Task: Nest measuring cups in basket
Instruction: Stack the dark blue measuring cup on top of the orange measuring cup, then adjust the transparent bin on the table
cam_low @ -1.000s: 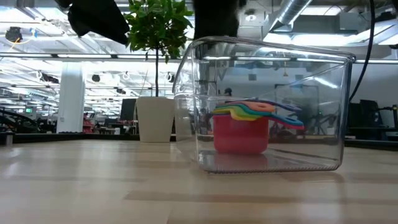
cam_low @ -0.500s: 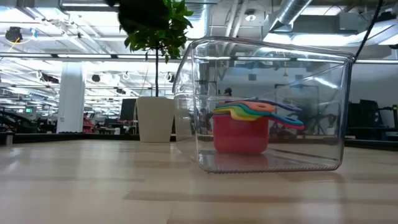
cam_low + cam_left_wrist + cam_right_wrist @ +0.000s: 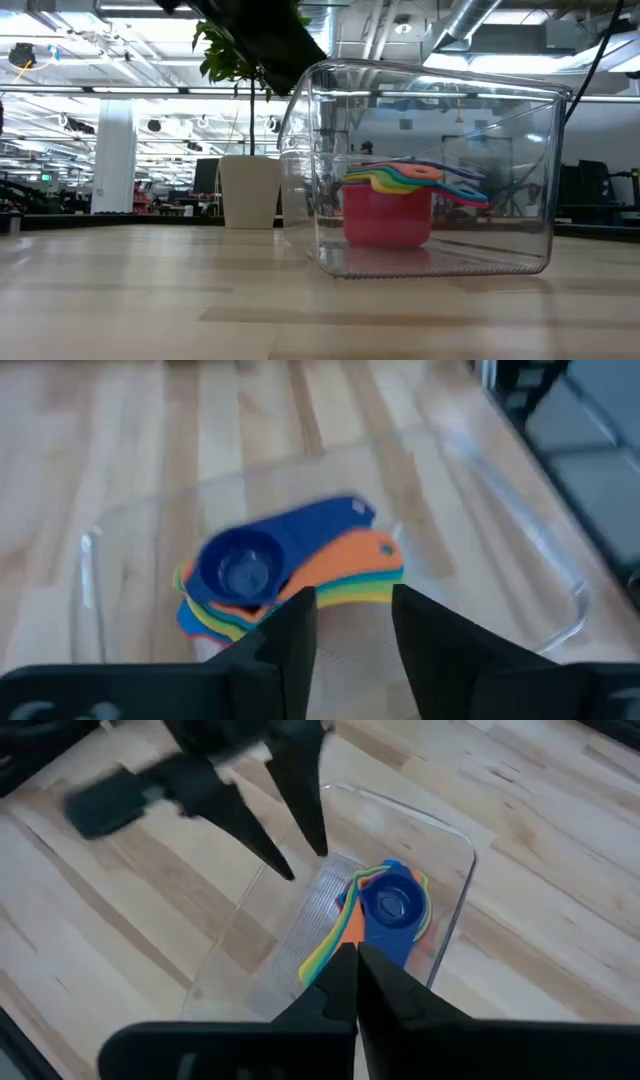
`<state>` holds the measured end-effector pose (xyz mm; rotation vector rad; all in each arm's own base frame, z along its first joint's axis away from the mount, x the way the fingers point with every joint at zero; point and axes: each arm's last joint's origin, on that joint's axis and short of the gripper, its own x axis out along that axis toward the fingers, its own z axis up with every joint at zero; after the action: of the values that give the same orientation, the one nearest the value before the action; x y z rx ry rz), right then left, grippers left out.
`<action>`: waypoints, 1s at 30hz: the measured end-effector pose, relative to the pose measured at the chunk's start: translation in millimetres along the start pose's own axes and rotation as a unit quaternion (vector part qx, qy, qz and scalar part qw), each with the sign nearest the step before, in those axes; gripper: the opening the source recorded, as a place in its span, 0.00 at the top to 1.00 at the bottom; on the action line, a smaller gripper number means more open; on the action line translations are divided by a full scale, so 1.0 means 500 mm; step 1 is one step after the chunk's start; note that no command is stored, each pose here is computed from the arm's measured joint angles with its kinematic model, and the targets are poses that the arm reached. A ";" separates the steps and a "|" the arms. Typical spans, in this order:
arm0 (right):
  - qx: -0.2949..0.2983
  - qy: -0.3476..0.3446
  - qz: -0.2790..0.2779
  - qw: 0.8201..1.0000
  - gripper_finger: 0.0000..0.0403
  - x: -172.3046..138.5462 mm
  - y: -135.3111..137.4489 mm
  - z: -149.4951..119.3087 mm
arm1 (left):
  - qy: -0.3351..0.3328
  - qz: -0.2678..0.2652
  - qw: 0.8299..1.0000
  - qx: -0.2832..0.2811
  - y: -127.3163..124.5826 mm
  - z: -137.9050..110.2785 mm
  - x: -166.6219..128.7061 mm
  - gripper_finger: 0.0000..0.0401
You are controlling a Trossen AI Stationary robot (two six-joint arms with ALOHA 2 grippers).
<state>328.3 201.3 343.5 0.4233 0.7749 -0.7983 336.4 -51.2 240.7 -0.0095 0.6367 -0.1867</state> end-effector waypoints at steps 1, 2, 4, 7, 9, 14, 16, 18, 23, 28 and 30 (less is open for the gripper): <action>-0.002 0.000 -0.001 1.000 0.95 0.001 0.000 0.001 | 0.016 -0.006 1.000 0.005 0.002 0.000 0.014 0.70; -0.004 0.000 -0.002 1.000 0.95 0.002 -0.001 0.002 | 0.032 -0.007 0.999 0.012 0.005 0.001 0.027 0.72; -0.004 0.000 -0.002 1.000 0.97 0.003 -0.001 0.003 | 0.077 0.008 0.997 0.022 0.009 -0.002 0.053 0.74; -0.004 0.000 -0.002 1.000 0.98 0.003 -0.001 0.004 | 0.142 0.043 0.988 0.034 0.015 -0.004 0.079 0.76; -0.004 0.000 -0.002 1.000 0.97 0.003 -0.001 0.003 | 0.185 0.059 0.980 0.041 0.021 -0.008 0.086 0.77; -0.008 0.001 -0.001 1.000 0.93 0.000 0.000 0.000 | 0.300 0.074 0.951 0.014 0.034 -0.051 0.095 0.75; -0.012 0.001 0.001 1.000 0.93 -0.001 0.000 -0.002 | 0.324 0.076 0.943 -0.007 0.032 -0.060 0.091 0.75; -0.012 0.001 0.000 1.000 0.93 0.000 0.000 -0.001 | 0.343 0.071 0.936 -0.035 0.028 -0.067 0.087 0.75; -0.023 0.001 0.000 1.000 0.97 0.000 0.000 -0.001 | 0.341 0.052 0.933 -0.105 0.012 -0.064 0.083 0.75; -0.031 -0.001 0.000 1.000 0.97 0.000 0.000 -0.001 | 0.335 0.031 0.930 -0.145 -0.009 -0.060 0.085 0.75; -0.031 -0.001 0.000 1.000 0.95 0.000 0.000 -0.001 | 0.332 0.028 0.932 -0.145 -0.013 -0.056 0.078 0.75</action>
<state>328.0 201.6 343.4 0.3673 0.7961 -0.7728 349.5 -63.3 195.8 -0.2204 1.3376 -0.0323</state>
